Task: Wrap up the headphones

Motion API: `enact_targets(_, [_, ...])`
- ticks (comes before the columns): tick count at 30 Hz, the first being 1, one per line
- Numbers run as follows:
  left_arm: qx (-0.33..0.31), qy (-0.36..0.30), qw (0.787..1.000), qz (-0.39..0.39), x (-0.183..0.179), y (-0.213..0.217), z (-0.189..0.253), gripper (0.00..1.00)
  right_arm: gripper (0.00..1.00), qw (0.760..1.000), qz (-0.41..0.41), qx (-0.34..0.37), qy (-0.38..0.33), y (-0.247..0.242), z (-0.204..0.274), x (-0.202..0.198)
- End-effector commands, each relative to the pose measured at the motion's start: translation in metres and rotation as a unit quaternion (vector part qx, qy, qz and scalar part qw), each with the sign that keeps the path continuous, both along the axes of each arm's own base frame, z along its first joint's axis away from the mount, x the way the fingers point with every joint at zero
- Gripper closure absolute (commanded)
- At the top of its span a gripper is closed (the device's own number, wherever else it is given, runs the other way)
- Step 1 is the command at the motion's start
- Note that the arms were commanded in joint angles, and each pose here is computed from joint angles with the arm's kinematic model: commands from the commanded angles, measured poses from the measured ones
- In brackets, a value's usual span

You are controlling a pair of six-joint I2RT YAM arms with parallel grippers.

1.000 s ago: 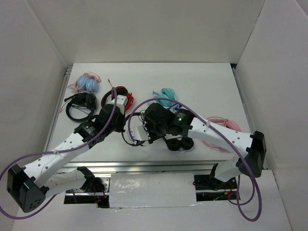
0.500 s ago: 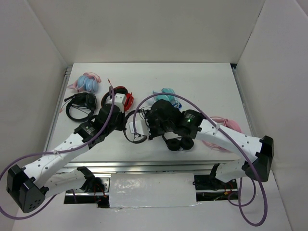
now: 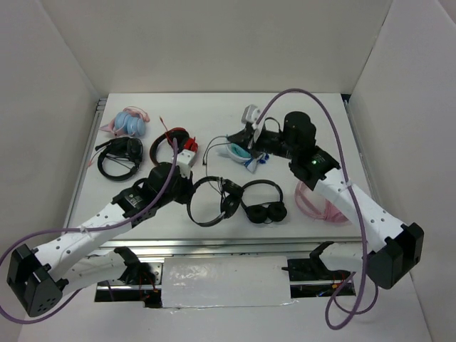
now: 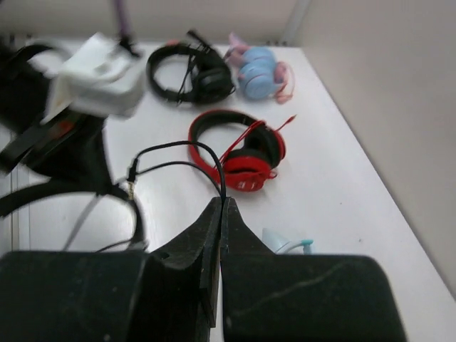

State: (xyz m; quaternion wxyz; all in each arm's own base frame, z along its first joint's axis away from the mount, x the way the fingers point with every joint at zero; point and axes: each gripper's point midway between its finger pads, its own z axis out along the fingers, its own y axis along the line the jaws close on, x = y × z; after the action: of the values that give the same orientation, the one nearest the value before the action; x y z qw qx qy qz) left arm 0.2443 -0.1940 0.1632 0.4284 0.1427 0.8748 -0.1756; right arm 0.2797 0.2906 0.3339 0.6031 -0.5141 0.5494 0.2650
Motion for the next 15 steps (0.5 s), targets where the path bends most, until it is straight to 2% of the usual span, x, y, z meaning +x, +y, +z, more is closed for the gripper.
enact_targets(1, [-0.044,-0.052,0.996,-0.049,-0.005,-0.020,0.030,1.00,1.00,0.993,-0.015,0.112,0.027,-0.011,0.040,0.029])
enact_targets(2, [-0.050,-0.059,0.996,-0.055,-0.007,-0.023,0.033,1.00,1.00,0.988,-0.025,0.137,0.059,-0.014,0.041,0.033])
enact_targets(3, [-0.053,-0.061,0.995,-0.063,-0.010,-0.024,0.034,1.00,1.00,0.984,-0.037,0.169,0.047,-0.021,0.054,0.042])
enact_targets(5, [-0.062,-0.072,0.993,-0.068,-0.013,-0.026,0.042,1.00,1.00,0.969,-0.094,0.210,0.091,-0.040,0.044,0.067])
enact_targets(8, [-0.070,-0.087,0.991,-0.074,-0.017,-0.026,0.054,1.00,1.00,0.949,-0.159,0.236,0.135,-0.062,0.029,0.097])
enact_targets(11, [-0.080,-0.099,0.990,-0.068,-0.018,-0.022,0.068,1.00,1.00,0.937,-0.184,0.243,0.170,-0.067,0.012,0.102])
enact_targets(15, [-0.094,-0.108,0.989,-0.029,-0.012,-0.014,0.087,1.00,0.99,0.923,-0.194,0.250,0.219,-0.070,-0.026,0.090])
